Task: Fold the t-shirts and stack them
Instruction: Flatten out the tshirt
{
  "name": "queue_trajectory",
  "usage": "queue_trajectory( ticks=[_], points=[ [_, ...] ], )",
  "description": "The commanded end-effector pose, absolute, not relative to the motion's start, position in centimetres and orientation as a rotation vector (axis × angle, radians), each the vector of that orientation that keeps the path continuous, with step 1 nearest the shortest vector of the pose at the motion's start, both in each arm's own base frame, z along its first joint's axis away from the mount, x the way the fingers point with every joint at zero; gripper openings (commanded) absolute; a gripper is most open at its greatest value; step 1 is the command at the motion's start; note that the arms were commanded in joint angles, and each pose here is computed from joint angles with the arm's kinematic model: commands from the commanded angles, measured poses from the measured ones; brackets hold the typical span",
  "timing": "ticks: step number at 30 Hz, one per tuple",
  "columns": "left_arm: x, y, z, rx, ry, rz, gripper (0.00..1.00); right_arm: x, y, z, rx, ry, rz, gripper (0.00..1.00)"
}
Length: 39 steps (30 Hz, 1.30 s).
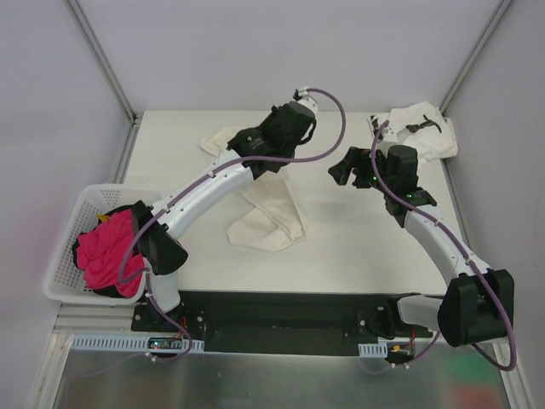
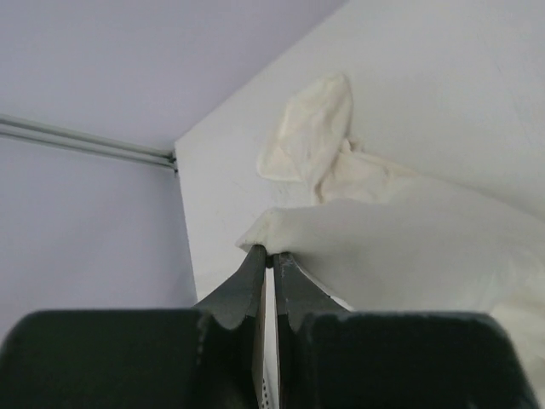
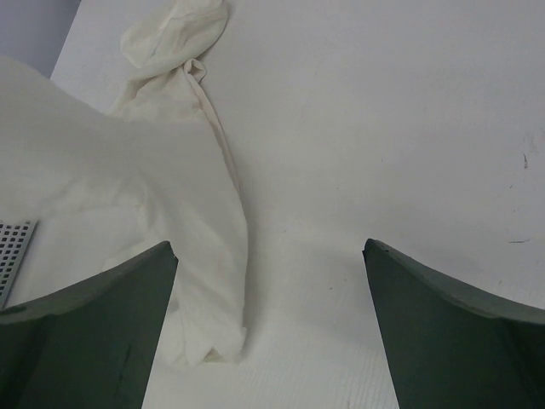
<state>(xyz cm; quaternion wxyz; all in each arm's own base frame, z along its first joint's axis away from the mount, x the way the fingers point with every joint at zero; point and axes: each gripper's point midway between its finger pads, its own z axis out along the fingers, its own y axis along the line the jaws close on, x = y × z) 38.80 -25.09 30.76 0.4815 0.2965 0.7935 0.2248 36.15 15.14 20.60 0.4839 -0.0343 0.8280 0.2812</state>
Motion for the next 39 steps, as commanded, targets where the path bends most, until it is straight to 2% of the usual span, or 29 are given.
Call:
queue_trajectory(
  ticks=[1, 12, 17, 26, 35, 39],
  points=[
    [41.0, -22.4, 37.9, 0.581, 1.819, 0.659, 0.00, 36.4, 15.3, 22.1, -0.092, 1.959, 0.714, 0.94],
    [41.6, -18.3, 48.4, 0.321, 1.628, 0.716, 0.00, 36.2, 18.8, 21.0, -0.142, 2.004, 0.901, 0.92],
    [42.0, -18.2, 51.7, 0.272, 1.542, 0.737, 0.00, 34.8, 22.2, 21.0, -0.299, 2.030, 0.956, 0.92],
    [41.5, -17.4, 53.1, 0.254, 1.511, 0.762, 0.00, 31.6, 29.5, 19.0, -0.483, 2.144, 1.112, 0.91],
    [41.8, -18.0, 53.3, 0.264, 1.491, 0.737, 0.00, 25.7, 34.6, 15.3, -0.619, 2.243, 1.207, 0.90],
    [41.9, -18.1, 53.1, 0.273, 1.493, 0.737, 0.00, 25.2, 35.9, 15.2, -0.635, 2.242, 1.221, 0.89]
  ],
)
